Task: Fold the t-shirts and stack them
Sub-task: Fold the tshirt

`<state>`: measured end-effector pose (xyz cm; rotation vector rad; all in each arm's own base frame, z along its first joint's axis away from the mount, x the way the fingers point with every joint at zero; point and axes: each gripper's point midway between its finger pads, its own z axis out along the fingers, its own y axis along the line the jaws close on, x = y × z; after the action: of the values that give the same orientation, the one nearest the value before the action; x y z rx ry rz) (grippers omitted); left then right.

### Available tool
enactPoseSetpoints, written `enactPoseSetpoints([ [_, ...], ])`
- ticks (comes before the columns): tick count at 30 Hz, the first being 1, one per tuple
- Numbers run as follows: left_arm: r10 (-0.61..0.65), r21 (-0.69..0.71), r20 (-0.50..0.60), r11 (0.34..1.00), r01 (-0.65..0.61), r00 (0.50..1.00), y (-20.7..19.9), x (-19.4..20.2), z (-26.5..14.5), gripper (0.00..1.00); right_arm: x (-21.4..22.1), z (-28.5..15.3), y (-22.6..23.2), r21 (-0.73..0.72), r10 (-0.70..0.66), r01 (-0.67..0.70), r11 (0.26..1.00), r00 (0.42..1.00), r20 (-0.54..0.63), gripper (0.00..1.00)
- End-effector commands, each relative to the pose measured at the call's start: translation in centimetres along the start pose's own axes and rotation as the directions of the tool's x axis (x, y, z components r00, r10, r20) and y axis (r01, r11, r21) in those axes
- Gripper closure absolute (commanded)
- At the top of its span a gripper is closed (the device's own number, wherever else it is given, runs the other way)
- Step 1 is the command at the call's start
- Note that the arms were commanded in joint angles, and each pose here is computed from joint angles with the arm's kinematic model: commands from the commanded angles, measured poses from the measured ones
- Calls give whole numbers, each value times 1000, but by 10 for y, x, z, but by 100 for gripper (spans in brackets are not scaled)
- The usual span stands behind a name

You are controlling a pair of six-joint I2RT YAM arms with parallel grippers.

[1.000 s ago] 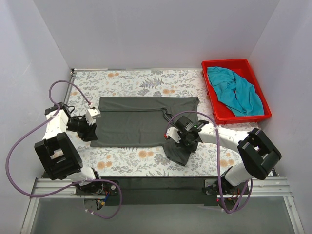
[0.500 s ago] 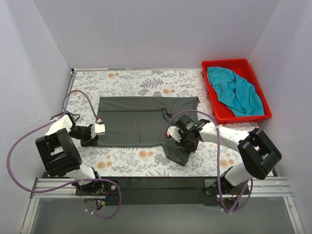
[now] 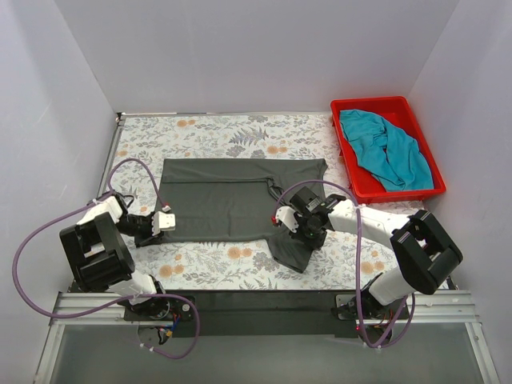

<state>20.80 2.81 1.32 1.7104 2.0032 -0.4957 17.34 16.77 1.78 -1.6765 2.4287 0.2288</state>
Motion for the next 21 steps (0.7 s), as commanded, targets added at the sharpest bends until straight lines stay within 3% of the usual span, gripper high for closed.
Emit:
enactPoseSetpoints([
  [1, 56, -19, -65, 998, -58, 996, 7, 17, 6, 88, -11, -13, -2, -1, -8, 8, 1000, 999, 43, 99],
  [4, 52, -34, -39, 998, -53, 998, 11, 8, -2, 99, -18, -23, -4, 14, -36, 35, 999, 996, 84, 99],
  [21, 34, -137, 33, 990, -29, 999, 63, -26, -49, 100, -51, -76, -57, 121, -110, 86, 989, 974, 198, 99],
])
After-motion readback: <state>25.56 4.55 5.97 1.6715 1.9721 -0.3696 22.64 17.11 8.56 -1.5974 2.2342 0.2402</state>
